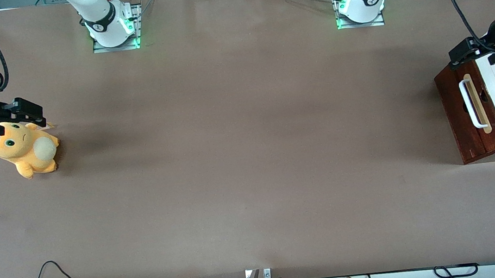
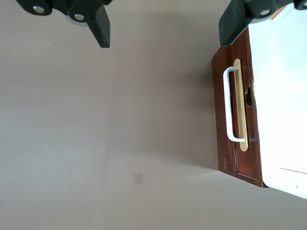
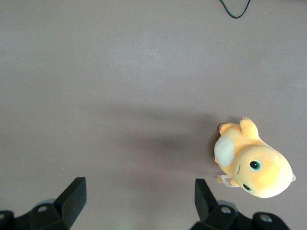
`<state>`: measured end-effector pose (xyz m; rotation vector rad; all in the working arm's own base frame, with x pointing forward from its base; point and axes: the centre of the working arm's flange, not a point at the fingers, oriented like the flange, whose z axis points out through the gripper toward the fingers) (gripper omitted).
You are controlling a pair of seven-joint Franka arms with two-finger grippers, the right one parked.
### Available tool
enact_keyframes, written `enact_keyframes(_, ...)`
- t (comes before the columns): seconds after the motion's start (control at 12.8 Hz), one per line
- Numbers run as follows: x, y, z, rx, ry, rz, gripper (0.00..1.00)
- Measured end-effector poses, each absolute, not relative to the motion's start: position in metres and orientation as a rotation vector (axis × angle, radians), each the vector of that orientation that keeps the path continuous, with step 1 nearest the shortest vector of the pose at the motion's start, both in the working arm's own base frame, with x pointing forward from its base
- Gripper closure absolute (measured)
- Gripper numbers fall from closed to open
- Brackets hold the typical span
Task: Open lower drawer with left arm only
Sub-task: 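Move the left gripper toward the white handle of the lower wooden drawer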
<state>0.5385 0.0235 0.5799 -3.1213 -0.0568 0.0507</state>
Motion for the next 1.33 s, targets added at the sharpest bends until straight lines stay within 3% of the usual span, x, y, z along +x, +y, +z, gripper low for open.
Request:
enact_keyframes(0.55, 0.540, 0.025, 0.585, -3.122, -0.041, 0.060, 0.00)
enact_keyframes(1.33, 0.544, 0.021, 0.571, -3.115, 0.064, 0.141, 0.00)
